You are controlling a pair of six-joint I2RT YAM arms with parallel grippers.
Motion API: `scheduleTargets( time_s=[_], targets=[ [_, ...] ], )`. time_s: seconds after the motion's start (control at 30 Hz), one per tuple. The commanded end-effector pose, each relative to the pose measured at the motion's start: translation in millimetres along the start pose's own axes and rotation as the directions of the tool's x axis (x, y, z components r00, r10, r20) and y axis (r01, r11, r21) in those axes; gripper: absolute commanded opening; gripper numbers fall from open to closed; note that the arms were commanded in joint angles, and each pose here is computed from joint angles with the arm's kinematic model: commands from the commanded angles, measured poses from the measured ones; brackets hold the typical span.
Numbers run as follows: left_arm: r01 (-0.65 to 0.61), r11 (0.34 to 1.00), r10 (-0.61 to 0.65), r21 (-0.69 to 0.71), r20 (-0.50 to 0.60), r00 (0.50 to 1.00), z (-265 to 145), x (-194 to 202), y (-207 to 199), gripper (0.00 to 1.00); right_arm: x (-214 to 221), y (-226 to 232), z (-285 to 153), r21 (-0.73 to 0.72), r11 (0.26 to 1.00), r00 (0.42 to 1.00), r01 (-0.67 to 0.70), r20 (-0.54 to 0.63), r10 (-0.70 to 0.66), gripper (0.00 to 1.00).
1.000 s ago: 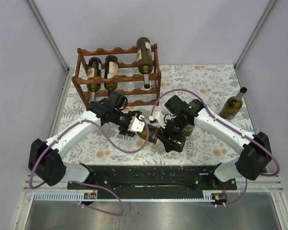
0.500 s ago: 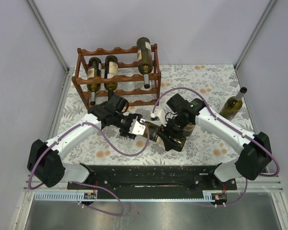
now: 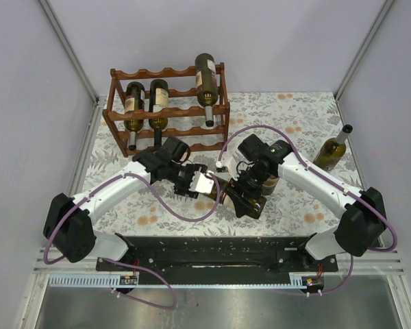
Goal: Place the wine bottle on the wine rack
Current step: Place the wine bottle in the wine rack.
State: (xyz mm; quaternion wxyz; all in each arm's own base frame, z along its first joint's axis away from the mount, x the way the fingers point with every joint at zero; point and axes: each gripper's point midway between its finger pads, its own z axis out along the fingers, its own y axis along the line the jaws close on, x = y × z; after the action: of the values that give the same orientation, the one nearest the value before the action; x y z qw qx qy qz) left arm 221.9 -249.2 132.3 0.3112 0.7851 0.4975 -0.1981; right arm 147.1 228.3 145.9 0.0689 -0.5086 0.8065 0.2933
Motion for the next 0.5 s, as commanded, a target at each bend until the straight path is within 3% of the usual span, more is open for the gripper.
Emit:
scheduleTargets(
  time_s=[0.0,0.2,0.47],
  targets=[
    [-0.017,0.999,0.018,-0.03,0.048,0.999,-0.1,-19.7,16.7,0.0,-58.4,22.6,-19.8,-0.058,0.972,0.948,0.228,0.239,-0.208,0.0],
    [0.117,0.987,-0.116,-0.108,0.017,0.993,-8.1,-23.0,36.9,0.0,-56.5,22.5,-16.0,-0.074,0.973,0.953,0.216,0.232,-0.194,0.0],
    [0.017,0.993,-0.018,-0.121,-0.008,1.0,-16.4,-19.7,32.1,0.0,-53.7,25.7,-16.3,-0.091,0.971,0.955,0.222,0.221,-0.198,0.0]
  ],
)
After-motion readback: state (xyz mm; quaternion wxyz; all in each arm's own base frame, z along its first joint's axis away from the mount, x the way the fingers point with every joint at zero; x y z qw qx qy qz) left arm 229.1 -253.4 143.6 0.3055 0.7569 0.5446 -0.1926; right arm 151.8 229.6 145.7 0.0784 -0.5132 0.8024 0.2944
